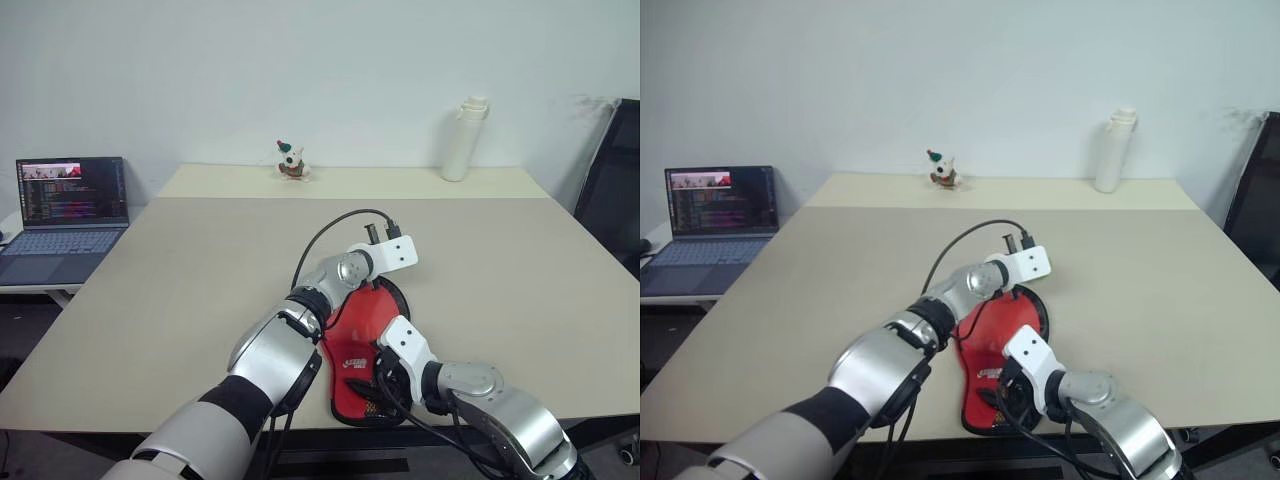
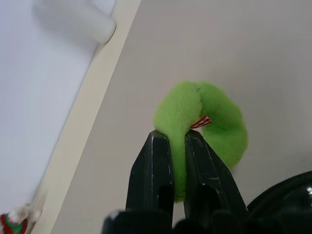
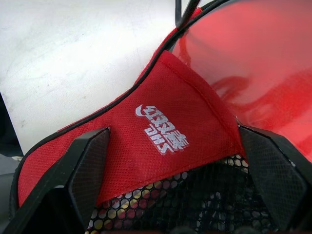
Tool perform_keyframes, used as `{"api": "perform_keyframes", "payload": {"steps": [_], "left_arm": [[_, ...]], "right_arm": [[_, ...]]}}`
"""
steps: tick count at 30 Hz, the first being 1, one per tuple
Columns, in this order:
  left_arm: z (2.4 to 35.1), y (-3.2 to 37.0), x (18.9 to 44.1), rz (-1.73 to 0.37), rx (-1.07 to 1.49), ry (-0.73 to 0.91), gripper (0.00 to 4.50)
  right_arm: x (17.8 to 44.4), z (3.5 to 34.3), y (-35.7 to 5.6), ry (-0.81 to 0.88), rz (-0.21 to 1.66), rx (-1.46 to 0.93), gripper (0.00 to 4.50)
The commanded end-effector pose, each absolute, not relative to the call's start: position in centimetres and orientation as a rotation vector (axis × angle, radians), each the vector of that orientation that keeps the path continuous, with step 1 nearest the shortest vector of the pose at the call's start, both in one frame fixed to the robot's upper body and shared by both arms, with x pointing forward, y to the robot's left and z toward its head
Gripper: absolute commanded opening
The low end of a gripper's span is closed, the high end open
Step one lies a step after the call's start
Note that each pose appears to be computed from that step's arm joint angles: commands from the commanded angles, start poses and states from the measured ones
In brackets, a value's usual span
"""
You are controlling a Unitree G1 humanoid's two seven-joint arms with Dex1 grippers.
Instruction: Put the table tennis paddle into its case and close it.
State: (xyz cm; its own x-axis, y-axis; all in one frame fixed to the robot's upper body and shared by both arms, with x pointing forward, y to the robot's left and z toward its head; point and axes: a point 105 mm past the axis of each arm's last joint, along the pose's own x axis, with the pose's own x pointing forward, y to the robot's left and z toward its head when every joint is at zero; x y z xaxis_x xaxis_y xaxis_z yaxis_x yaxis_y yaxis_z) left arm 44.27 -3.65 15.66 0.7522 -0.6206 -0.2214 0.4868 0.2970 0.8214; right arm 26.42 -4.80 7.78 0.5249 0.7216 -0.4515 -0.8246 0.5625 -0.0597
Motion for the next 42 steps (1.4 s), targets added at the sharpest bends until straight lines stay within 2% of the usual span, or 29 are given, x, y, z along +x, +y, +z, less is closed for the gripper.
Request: {"api": "perform_keyframes", "payload": {"steps": [1,3,13,20,23,30,32,35,42], "left_arm": [[17.6,-6.0,43.4,-0.803,1.034,-0.246,0.02],[16.7,-5.9,43.1,-0.85,1.003,-0.202,0.02],[14.8,-5.1,42.5,-0.944,0.986,-0.139,3.5],[17.7,-2.6,43.1,-0.956,0.75,-0.197,3.5],[18.5,-0.5,43.1,-0.991,0.657,-0.216,3.5],[18.6,5.6,43.8,-0.93,0.556,-0.188,3.5],[17.8,6.8,43.1,-0.993,0.467,-0.147,3.5],[15.9,7.6,40.6,-1.179,0.434,-0.088,3.5],[13.4,7.1,38.3,-1.328,0.461,0.008,3.5]], "right_arm": [[25.9,4.9,-5.9,0.549,0.928,-0.277,4.5],[26.3,5.1,-5.6,0.538,0.924,-0.272,4.5],[27.3,6.4,-5.0,0.492,0.933,-0.258,4.5],[27.5,9.3,-5.5,0.432,0.973,-0.191,4.5],[27.1,10.6,-6.0,0.406,1.0,-0.167,4.5],[26.7,13.7,-6.7,0.334,1.027,-0.107,4.5],[26.8,15.4,-7.2,0.286,1.033,-0.069,4.5],[27.9,17.3,-8.6,0.242,0.995,-0.047,4.5],[32.0,18.7,-10.8,0.191,0.868,-0.139,4.5]]}}
